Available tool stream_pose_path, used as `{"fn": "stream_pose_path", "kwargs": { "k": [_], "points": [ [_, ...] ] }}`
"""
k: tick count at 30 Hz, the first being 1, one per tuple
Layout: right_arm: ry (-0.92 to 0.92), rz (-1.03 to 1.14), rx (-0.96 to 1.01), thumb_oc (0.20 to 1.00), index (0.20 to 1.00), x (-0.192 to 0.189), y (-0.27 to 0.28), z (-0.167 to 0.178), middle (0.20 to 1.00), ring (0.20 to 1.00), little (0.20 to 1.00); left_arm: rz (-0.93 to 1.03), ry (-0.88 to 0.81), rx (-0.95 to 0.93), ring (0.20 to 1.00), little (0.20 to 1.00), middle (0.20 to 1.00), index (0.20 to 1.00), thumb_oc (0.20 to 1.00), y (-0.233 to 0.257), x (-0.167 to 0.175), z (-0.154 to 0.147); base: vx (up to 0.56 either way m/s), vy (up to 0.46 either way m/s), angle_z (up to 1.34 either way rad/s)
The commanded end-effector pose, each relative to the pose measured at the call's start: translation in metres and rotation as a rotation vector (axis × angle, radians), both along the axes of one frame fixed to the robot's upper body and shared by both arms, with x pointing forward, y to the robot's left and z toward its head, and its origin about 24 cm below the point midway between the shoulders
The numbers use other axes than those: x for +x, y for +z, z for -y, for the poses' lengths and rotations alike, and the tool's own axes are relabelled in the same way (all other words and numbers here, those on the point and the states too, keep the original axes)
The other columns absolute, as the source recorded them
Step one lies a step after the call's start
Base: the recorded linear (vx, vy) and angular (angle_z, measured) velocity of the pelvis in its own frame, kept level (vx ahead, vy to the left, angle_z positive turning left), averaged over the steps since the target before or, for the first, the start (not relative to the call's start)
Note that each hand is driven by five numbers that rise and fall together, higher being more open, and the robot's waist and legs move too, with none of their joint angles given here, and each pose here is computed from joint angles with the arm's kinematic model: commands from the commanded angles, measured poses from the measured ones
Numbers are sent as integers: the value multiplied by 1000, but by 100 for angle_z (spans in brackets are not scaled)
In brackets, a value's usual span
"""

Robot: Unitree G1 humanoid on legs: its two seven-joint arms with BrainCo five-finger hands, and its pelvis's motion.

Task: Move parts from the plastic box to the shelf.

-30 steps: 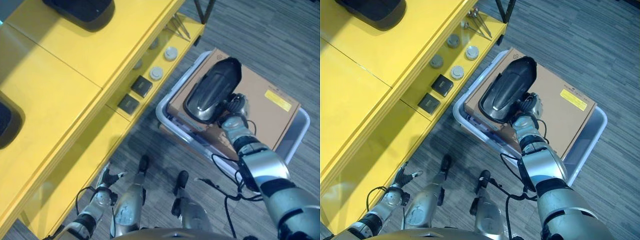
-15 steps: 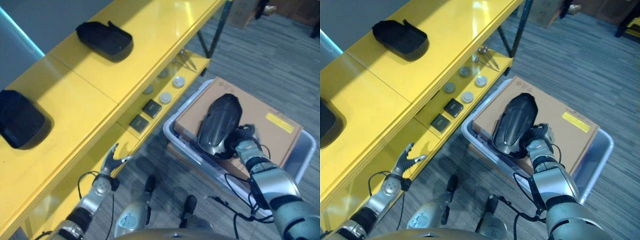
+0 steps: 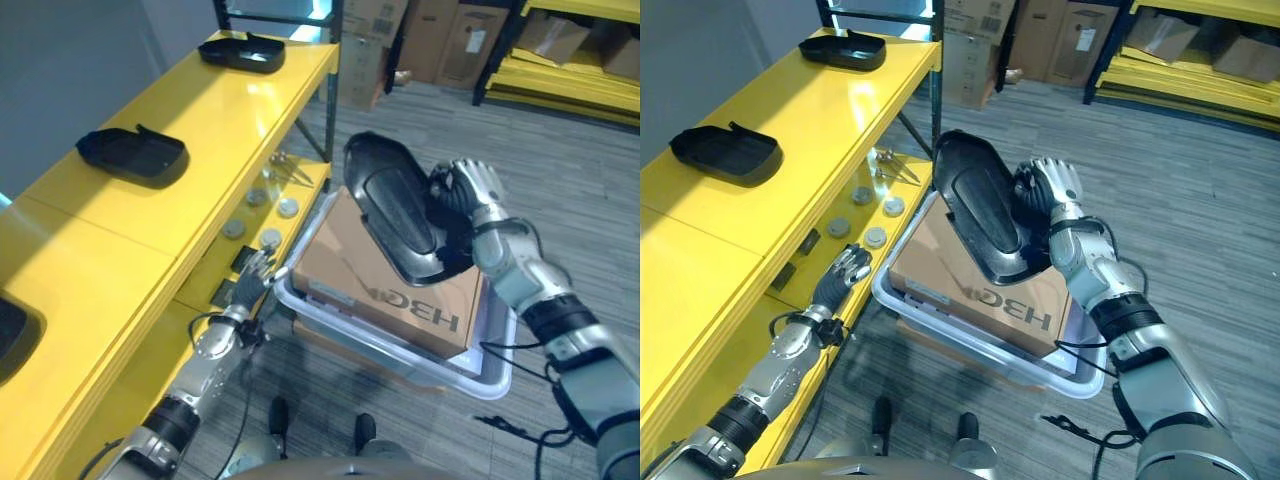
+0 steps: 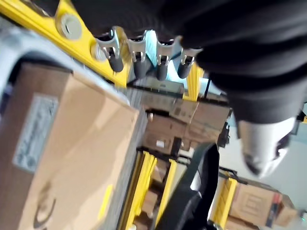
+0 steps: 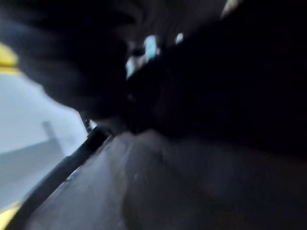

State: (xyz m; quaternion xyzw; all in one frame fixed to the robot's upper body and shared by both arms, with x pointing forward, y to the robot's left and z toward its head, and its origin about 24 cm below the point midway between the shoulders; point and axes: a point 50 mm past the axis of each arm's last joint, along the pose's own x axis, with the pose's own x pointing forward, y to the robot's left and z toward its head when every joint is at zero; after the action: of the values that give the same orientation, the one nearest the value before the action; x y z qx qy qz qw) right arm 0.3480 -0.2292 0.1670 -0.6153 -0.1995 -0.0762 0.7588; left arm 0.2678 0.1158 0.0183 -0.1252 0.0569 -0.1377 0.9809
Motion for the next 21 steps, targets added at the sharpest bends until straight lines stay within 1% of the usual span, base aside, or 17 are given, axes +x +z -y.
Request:
{"fn": "stream_pose_path", "kwargs": {
  "k": [1, 3, 9, 14, 21],
  "points": [
    [71, 182, -59, 200, 200, -8, 40, -8, 200, 200, 200, 8, -20, -144, 1000, 1000, 1000, 1000, 1000, 13, 12, 8, 30, -48, -10],
    [121, 229, -88, 200, 200, -14, 50, -18, 200, 200, 200, 5, -39, -193, 1000, 1000, 1000, 1000, 1000, 19, 14, 16, 25, -40, -26],
    [205, 273, -77, 200, 200, -23, 57, -36, 200, 200, 200, 4, -96, -260, 1000, 1000, 1000, 1000, 1000, 31, 18, 32, 18, -18, -16],
    [260, 276, -70, 200, 200, -26, 57, -49, 200, 200, 200, 11, -132, -284, 1000, 1000, 1000, 1000, 1000, 39, 20, 43, 3, -3, -1],
    [356, 255, -85, 200, 200, -24, 56, -76, 200, 200, 200, 46, -182, -313, 1000, 1000, 1000, 1000, 1000, 54, 25, 56, 0, 0, 0]
  ]
}}
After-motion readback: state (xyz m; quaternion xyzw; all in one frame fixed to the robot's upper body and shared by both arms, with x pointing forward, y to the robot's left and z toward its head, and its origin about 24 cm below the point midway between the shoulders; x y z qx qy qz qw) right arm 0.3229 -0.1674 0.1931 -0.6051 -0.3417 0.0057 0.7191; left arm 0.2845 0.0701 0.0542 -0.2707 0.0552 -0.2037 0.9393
